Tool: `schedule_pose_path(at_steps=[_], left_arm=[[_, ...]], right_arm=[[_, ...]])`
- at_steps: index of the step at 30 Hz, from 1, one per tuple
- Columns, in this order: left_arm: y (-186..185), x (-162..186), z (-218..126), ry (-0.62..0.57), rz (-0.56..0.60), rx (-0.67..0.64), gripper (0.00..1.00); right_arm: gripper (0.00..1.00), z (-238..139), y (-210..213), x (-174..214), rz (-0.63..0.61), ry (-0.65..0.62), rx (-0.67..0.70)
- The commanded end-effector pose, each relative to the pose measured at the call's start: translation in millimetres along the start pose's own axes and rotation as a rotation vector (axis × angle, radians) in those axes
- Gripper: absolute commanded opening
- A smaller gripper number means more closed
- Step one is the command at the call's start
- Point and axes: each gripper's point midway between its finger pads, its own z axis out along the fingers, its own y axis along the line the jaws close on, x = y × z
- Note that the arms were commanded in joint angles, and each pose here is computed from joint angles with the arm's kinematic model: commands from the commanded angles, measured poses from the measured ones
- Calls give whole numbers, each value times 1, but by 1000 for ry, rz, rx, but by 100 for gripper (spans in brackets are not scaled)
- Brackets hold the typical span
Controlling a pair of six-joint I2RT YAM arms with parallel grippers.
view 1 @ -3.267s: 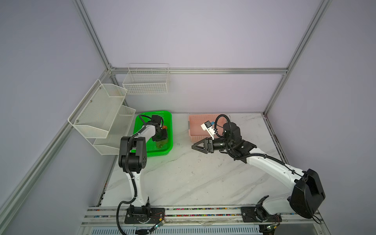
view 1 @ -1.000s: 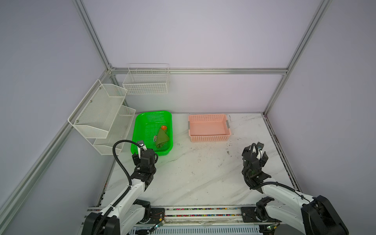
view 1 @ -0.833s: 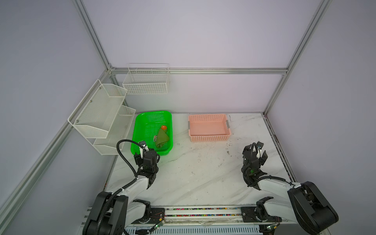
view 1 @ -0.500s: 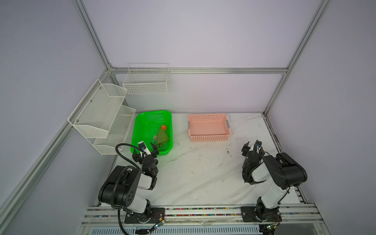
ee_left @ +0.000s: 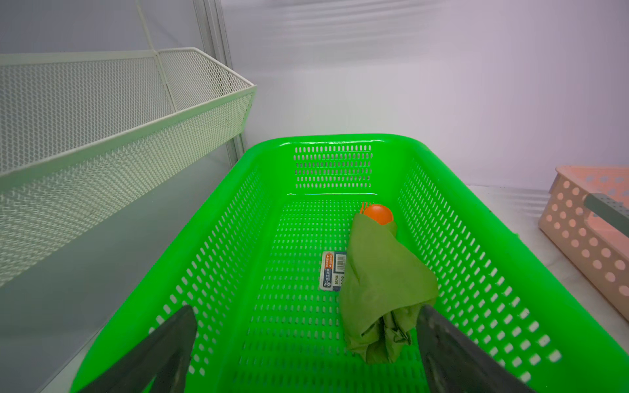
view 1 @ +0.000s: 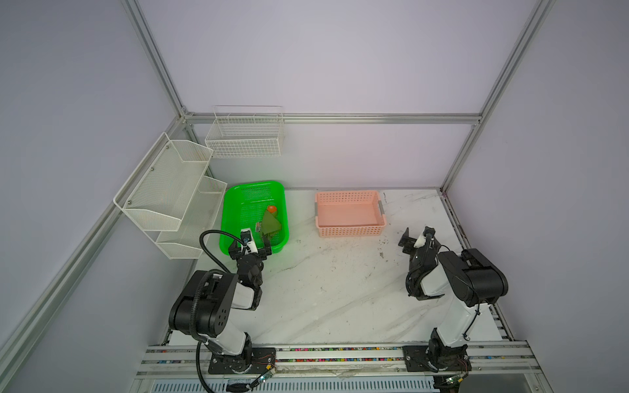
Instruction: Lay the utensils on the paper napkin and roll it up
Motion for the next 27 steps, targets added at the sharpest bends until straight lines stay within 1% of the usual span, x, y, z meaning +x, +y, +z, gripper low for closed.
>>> schedule_pose_path(at_steps=[1,27], left_arm=[[5,26,12,148,33,-6,100],[5,27,13,144,31,2,100]], right_arm=[[97,1,7,4,-10,33,-37],[97,0,7,4,-11,34,-34]])
